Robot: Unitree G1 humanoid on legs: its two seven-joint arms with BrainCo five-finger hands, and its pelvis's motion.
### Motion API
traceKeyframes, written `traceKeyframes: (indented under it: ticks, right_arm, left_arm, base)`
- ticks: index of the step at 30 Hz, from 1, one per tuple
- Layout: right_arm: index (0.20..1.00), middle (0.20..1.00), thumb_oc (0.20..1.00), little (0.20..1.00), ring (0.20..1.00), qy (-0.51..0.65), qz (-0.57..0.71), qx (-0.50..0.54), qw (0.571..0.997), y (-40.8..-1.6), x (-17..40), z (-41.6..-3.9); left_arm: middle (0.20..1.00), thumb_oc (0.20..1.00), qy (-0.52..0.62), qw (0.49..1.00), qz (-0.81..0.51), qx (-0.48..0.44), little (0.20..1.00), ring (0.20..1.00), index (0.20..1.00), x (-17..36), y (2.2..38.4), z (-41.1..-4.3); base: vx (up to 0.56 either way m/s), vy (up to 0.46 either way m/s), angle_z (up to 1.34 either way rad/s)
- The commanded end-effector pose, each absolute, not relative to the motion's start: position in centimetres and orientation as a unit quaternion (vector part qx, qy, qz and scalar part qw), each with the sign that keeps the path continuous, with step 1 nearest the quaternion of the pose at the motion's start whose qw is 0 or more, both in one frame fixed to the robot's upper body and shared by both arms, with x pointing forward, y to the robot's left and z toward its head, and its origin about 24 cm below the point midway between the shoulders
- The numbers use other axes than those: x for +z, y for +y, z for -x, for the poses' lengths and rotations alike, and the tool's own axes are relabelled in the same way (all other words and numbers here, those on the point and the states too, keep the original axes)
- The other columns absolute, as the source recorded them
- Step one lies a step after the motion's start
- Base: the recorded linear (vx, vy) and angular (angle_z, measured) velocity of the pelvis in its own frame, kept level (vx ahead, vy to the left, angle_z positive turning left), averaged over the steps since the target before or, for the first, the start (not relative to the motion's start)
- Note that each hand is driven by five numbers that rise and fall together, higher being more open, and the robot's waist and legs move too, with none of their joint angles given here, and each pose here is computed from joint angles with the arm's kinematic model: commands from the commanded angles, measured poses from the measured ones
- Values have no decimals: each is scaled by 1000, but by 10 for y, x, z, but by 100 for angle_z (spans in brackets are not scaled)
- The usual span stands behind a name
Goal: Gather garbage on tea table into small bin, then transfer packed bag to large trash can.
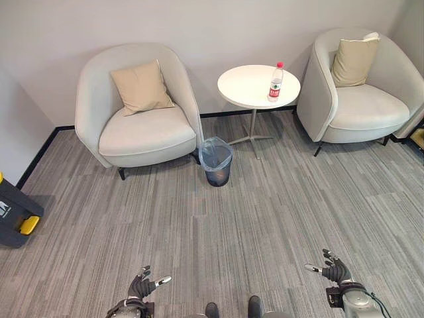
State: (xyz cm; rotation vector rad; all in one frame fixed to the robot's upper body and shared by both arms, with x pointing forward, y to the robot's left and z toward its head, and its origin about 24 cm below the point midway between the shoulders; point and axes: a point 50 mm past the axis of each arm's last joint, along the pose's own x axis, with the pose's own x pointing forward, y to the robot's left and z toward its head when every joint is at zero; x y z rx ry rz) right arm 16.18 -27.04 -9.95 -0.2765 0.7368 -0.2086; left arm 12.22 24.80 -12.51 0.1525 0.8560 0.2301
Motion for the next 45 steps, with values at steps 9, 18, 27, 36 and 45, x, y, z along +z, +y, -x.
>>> traceKeyframes:
  ticks: [9, 18, 27, 36, 45]
  right_arm:
    - [1000, 1000, 1000, 1000, 1000, 321, 119, -118, 932, -274, -87, -181]
    - [1000, 1000, 1000, 1000, 1000, 333, 87, -154, 926, -278, -90, -182]
    - [1000, 1000, 1000, 1000, 1000, 324, 96, -146, 930, -276, -86, -191]
    - [1000, 1000, 1000, 1000, 1000, 298, 108, -138, 938, -274, -77, -199]
    - [1000, 1000, 1000, 1000, 1000, 291, 101, -157, 938, -282, -75, -194]
  left_arm:
    - [1000, 1000, 376, 915, -104, 100, 1000, 1000, 1000, -112, 258, -145]
    - [1000, 1000, 346, 926, -110, 102, 1000, 1000, 1000, -100, 262, -158]
    - [1000, 1000, 328, 932, -112, 109, 1000, 1000, 1000, -93, 267, -163]
    - [1000, 1000, 324, 934, -110, 106, 1000, 1000, 1000, -94, 259, -167]
    - [1000, 1000, 317, 942, -90, 65, 1000, 1000, 1000, -96, 231, -184]
  base:
    - [14, 20, 1]
    - [20, 84, -5]
    - [41, 121, -27]
    - [257, -141, -19]
    - [261, -291, 13]
